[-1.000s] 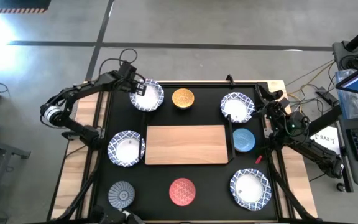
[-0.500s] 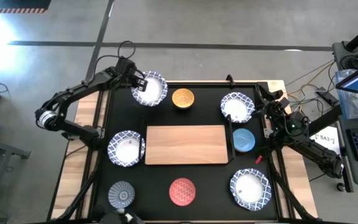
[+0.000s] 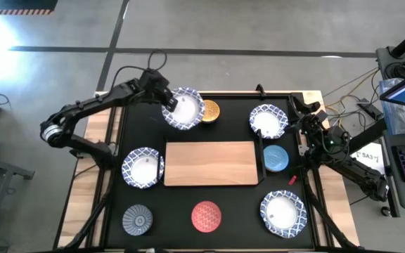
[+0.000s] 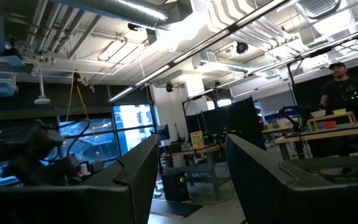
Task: Place and stack bowls onto a shelf
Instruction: Put the top left white patterned bowl on the shelf, then stack the middle left white patterned bowl on top of the other white patterned bowl on the shelf
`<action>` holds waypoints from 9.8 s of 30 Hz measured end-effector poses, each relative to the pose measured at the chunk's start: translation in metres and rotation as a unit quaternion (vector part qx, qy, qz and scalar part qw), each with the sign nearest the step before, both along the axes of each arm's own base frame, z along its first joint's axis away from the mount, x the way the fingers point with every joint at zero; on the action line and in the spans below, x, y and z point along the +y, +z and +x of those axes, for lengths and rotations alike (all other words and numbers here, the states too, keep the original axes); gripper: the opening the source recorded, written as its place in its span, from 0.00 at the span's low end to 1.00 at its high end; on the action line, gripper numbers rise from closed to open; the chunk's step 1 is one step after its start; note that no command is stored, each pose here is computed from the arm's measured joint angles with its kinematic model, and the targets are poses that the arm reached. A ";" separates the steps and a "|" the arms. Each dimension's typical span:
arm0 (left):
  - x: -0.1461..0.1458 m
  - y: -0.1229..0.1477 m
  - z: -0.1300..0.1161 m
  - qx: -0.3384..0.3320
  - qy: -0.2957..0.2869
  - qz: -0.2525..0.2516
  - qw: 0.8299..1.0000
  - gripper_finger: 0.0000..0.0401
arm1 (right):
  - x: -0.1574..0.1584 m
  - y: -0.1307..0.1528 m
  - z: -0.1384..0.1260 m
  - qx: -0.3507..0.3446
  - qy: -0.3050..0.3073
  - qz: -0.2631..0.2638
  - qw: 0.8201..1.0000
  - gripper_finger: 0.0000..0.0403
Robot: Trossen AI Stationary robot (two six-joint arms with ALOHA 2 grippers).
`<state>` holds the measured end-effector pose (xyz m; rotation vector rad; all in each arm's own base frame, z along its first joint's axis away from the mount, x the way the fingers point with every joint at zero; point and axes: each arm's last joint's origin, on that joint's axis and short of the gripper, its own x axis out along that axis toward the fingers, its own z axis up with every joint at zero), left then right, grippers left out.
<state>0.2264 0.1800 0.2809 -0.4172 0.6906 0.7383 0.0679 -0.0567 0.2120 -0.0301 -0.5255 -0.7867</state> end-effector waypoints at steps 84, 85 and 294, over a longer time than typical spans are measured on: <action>-0.155 -0.037 0.060 0.118 -0.234 -0.100 0.960 0.12 | 0.000 0.000 0.000 0.000 0.000 0.000 1.000 0.44; -0.155 -0.037 0.060 0.118 -0.234 -0.100 0.960 0.14 | 0.000 0.000 0.000 0.000 0.000 0.000 1.000 0.44; -0.257 0.008 -0.028 0.168 -0.018 0.224 0.960 0.01 | -0.001 0.000 -0.001 -0.012 -0.018 0.012 1.000 0.44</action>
